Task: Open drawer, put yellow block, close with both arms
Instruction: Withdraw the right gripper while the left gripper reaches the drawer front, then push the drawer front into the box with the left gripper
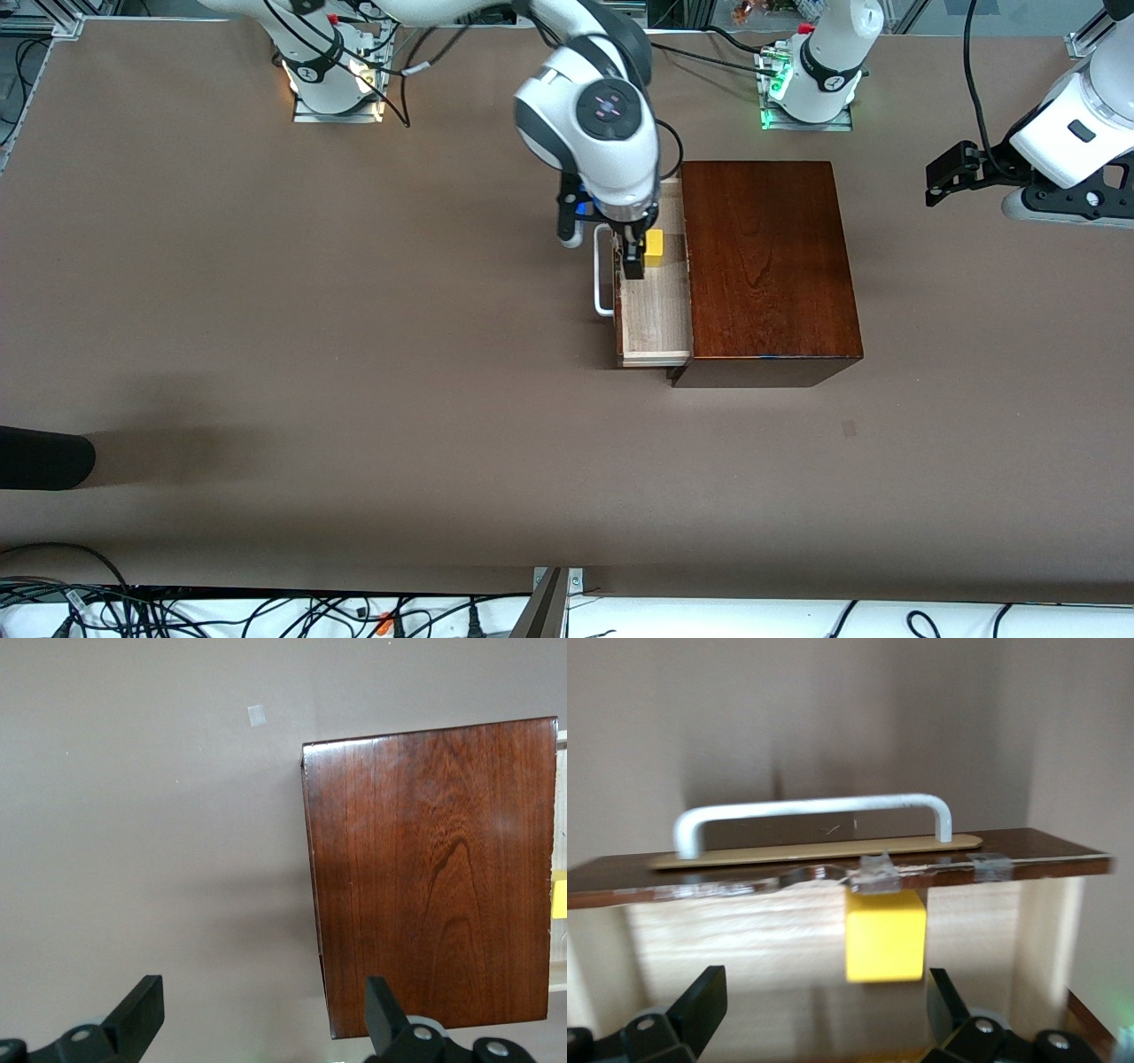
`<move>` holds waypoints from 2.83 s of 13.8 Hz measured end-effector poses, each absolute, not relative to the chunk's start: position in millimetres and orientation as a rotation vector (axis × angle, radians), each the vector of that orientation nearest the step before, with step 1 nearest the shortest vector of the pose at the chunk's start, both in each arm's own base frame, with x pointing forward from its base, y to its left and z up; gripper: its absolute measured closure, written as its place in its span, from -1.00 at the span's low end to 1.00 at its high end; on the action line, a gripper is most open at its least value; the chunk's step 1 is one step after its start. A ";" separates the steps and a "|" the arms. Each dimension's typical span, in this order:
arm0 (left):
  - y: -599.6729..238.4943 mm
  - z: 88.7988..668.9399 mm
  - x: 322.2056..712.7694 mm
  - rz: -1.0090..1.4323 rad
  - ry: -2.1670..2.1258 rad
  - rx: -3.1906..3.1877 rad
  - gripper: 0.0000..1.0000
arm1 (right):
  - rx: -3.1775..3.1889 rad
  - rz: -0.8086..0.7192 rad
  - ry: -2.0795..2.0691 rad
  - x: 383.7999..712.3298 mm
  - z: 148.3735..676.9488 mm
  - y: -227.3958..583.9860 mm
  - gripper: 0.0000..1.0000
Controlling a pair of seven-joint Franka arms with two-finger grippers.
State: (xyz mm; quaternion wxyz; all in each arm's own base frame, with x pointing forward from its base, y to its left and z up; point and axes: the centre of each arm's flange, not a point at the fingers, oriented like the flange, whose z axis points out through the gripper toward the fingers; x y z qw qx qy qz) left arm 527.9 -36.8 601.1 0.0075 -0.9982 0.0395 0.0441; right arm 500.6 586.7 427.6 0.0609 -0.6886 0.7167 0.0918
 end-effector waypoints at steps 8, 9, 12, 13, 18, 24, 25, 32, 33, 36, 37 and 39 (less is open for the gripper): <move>-96.3 569.2 532.0 0.271 0.297 -3.138 -1.00 | -2.871 0.273 1.324 582.0 528.6 379.8 -1.00; -127.8 559.9 529.2 0.301 0.389 -3.124 -1.00 | -2.943 0.273 1.201 591.1 531.3 351.4 -1.00; -227.9 529.1 508.7 0.380 0.695 -3.047 -1.00 | -3.069 0.304 0.857 603.8 544.6 259.6 -1.00; -254.2 518.5 502.6 0.395 0.825 -3.023 -1.00 | -3.092 0.313 0.740 604.6 550.5 225.0 -1.00; -361.7 473.0 488.1 0.248 1.457 -2.937 -1.00 | -3.103 0.337 0.362 600.0 559.4 93.6 -1.00; -470.0 408.4 463.5 -0.091 2.114 -2.517 -1.00 | -3.163 0.250 0.184 575.4 544.3 41.2 -1.00; -476.1 395.2 463.1 -0.098 2.185 -2.438 -1.00 | -3.166 0.241 0.151 570.4 546.3 38.8 -1.00; -489.4 301.9 461.1 0.030 2.344 -2.170 -1.00 | -3.155 0.202 0.056 563.8 559.7 -7.4 -1.00; -489.4 293.4 461.5 0.040 2.349 -2.158 -1.00 | -3.168 0.199 0.049 564.1 559.9 -6.8 -1.00; -488.9 281.0 461.5 0.063 2.361 -2.145 -1.00 | -3.178 0.168 0.034 566.4 561.5 -2.7 -1.00; -487.8 279.3 462.4 0.066 2.361 -2.137 -1.00 | -3.178 0.160 0.034 566.9 561.9 -2.8 -1.00; -486.9 279.3 463.9 0.067 2.360 -2.124 -1.00 | -3.178 0.158 0.038 567.1 562.0 -4.4 -1.00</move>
